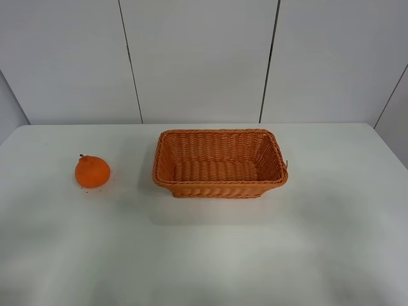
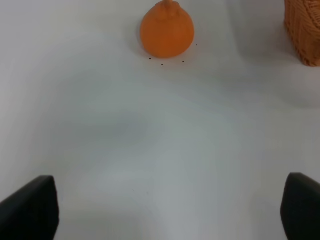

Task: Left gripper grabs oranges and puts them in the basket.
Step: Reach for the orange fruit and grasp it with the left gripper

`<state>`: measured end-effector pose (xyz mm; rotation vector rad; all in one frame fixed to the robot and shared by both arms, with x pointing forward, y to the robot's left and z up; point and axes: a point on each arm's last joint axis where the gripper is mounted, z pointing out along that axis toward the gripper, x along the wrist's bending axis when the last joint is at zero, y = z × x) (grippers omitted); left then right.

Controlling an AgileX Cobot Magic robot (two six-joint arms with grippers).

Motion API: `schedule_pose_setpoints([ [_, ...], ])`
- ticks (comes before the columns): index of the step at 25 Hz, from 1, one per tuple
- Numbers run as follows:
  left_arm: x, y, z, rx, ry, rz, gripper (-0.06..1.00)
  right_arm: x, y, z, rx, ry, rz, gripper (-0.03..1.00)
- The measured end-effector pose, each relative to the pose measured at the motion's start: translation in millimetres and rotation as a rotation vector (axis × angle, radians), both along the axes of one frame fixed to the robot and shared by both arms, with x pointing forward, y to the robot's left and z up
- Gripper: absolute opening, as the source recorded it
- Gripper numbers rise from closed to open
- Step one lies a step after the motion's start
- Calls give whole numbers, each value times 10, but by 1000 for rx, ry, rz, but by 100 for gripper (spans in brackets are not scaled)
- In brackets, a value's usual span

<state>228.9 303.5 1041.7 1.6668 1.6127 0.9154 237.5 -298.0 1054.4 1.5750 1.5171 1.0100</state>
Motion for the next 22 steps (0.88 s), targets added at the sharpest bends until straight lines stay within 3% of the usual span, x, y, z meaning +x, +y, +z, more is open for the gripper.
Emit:
schedule_pose_setpoints([
  [9,0,1,10,-4,-7,4,99,0,0,0,0,0,0,69],
  [13,3,-1,283,-16,-98,9,99,0,0,0,0,0,0,69],
  [16,270,-1,498,-5,-9,2,99,0,0,0,0,0,0,69],
  [22,1358,-3,681,21,249,-22,99,0,0,0,0,0,0,69],
])
